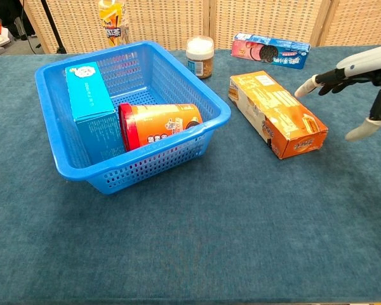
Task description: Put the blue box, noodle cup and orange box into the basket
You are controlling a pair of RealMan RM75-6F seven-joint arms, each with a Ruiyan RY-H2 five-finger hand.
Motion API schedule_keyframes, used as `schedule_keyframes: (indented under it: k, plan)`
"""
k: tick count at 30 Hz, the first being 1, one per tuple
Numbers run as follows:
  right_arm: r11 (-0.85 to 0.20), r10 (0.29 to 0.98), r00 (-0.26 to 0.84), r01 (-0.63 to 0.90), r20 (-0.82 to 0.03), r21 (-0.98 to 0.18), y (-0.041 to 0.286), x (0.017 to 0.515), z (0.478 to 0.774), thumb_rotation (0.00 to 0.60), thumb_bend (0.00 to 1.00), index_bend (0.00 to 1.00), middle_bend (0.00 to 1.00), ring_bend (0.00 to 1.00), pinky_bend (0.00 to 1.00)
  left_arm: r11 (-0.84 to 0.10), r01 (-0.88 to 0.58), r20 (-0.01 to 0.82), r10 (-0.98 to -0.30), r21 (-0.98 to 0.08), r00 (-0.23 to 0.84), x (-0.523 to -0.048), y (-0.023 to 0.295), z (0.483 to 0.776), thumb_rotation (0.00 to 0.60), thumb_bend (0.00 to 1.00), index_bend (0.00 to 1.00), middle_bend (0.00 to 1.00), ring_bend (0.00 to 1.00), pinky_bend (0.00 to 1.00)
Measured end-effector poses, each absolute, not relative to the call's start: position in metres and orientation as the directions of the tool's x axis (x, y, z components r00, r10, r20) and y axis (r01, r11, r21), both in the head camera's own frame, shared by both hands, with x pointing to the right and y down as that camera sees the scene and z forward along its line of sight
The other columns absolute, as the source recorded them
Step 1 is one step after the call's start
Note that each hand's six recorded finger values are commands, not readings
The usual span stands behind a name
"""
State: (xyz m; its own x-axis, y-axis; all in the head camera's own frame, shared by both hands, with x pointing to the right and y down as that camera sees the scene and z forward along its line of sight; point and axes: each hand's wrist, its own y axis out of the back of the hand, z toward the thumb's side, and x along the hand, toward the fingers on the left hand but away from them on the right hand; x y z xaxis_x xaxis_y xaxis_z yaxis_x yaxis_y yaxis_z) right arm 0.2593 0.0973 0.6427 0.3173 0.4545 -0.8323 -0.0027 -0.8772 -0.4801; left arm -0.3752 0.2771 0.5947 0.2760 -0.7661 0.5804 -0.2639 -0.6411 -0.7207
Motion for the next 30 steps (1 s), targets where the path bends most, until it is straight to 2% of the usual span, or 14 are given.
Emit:
schedule_keyframes:
  k: [15,23,30]
  plan:
    - [-0.883,0.437,0.326,-0.02,-0.838,-0.468,0.083,0.238,0.68,0.6,0.26,0.07,0.0,0.0,0.02,-0.661,-0.258,0.609,-0.75,-0.704,0.26,-0.379,0.278,0.606,0.6,0.31,0.08,0.0,0.0,0.13]
    - [-0.849,0.506,0.321,0.025,-0.8,-0.527,0.063,0.233,0.68,0.6,0.24,0.03,0.0,0.0,0.01,-0.665,-0.255,0.615,-0.746,-0.702,0.255,-0.38,0.279,0.608,0.6,0.31,0.08,0.0,0.0,0.13]
    - [-0.865,0.481,0.313,0.017,-0.819,-0.501,0.067,0.234,0.685,0.6,0.24,0.03,0.0,0.0,0.01,-0.67,-0.256,0.619,-0.742,-0.697,0.256,-0.38,0.279,0.609,0.6,0.31,0.08,0.0,0.0,0.13]
